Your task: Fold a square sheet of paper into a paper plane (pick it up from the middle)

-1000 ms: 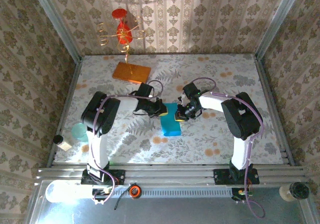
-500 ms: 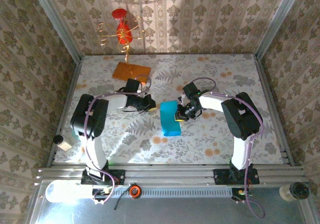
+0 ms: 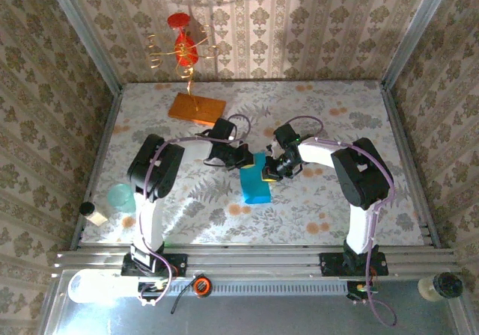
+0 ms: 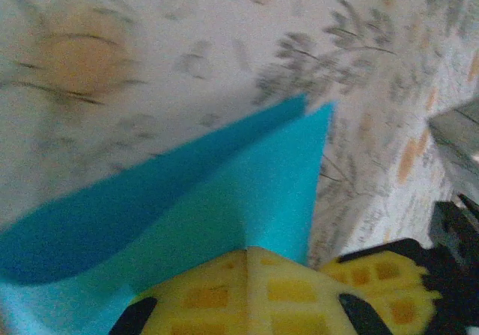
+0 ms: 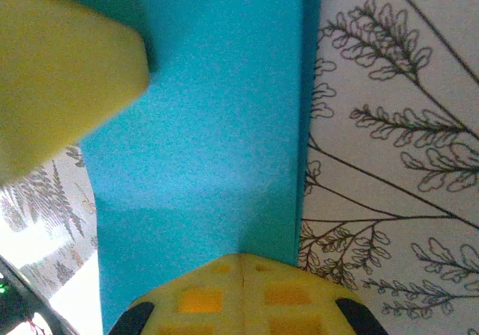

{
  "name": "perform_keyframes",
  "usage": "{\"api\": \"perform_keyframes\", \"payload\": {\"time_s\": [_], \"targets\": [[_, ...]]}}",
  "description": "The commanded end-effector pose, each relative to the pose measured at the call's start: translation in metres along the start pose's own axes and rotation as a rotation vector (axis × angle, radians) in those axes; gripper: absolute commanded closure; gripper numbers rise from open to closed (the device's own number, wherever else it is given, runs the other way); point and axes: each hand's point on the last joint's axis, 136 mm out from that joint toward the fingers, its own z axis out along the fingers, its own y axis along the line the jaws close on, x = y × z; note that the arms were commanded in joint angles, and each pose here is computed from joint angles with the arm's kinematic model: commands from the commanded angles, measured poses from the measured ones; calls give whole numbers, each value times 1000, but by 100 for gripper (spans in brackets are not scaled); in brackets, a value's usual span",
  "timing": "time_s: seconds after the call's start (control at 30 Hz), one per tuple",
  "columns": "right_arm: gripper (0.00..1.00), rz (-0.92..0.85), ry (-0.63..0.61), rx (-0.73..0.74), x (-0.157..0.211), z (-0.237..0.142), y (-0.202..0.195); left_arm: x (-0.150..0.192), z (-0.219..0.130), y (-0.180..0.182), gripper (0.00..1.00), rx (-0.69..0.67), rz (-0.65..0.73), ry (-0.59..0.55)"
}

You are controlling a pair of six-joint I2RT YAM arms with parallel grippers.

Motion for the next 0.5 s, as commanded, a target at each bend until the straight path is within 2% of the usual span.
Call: {"api": "perform_keyframes", "payload": {"time_s": [0.0,0.17,0.23,0.33,0.47], "targets": [[100,156,192,469,70,31,-125,-8,-9,24,100,-16,-44,-15],[100,158,192,472,71,32,-126,-20,-31,72,100,-67,-116,-60],[100,160,191,470,70,32,-126,-24,-40,79,100,-72,-123,-80],[100,161,187,467,70,33,-126,-34,-54,64,100,-54,-87,-126],[100,162,189,462,70,34,-125,-41,-64,16,100,10,-11,-165]]}}
